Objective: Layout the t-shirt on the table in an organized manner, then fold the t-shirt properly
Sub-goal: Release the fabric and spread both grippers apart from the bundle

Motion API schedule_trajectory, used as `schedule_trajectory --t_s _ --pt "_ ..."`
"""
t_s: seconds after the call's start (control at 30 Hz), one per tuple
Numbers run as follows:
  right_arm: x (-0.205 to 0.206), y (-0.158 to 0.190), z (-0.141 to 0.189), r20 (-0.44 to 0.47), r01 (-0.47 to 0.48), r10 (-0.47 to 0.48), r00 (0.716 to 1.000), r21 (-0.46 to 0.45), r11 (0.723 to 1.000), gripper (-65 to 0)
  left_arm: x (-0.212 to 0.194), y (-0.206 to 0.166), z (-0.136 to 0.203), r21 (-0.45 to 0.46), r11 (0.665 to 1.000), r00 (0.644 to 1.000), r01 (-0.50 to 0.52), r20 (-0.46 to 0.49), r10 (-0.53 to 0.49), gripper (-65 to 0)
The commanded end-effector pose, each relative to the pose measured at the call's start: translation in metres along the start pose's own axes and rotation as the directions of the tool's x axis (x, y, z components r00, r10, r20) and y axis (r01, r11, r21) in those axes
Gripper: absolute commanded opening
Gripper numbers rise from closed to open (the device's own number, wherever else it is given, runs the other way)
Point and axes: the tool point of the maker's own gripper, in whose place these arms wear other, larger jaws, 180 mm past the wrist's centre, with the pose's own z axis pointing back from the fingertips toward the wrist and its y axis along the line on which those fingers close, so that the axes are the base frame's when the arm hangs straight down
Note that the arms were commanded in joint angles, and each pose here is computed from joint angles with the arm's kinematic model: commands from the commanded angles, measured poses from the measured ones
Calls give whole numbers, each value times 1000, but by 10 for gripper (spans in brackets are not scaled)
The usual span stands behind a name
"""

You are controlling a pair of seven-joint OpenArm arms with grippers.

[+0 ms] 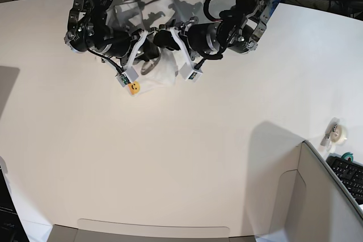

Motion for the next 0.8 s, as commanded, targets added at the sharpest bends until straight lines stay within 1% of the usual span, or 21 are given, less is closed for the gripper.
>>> schedule_trajectory --t_s 0.0,0.07,0.13,0.3,0.4,0.47,0.53,0.6,0.63,0.77 --pt "15 7 1 43 -28 27 999 22 999 -650 14 -8 9 -17 999 999 29 44 -28 -458" --pt "18 11 -1 43 -44 43 998 32 998 -650 25 -8 21 -6 999 995 47 84 -47 -458" --pt "21 18 -4 40 -64 62 997 47 997 -650 40 -2 35 12 999 989 39 144 -40 -458" --pt "26 20 -6 45 -81 78 996 53 995 -650 58 33 70 85 994 962 -63 269 38 -458" --pt "25 20 -6 31 -86 84 996 51 995 -650 59 51 84 125 986 951 -106 304 64 -458" --pt "28 23 -8 18 -108 107 994 59 992 -650 58 64 94 155 979 945 -132 319 77 -458" --pt "26 24 -9 -8 -135 136 991 63 989 -650 59 73 103 173 973 936 -153 342 86 -458" --pt "28 29 -11 -14 -160 161 987 74 984 -650 63 79 110 184 969 927 -167 365 90 -458" --pt "28 32 -12 -18 -171 173 985 82 982 -650 65 82 114 190 966 922 -174 376 92 -458" --pt "16 41 -25 -66 -166 176 982 131 977 -650 70 91 124 207 959 908 -194 407 96 -458"
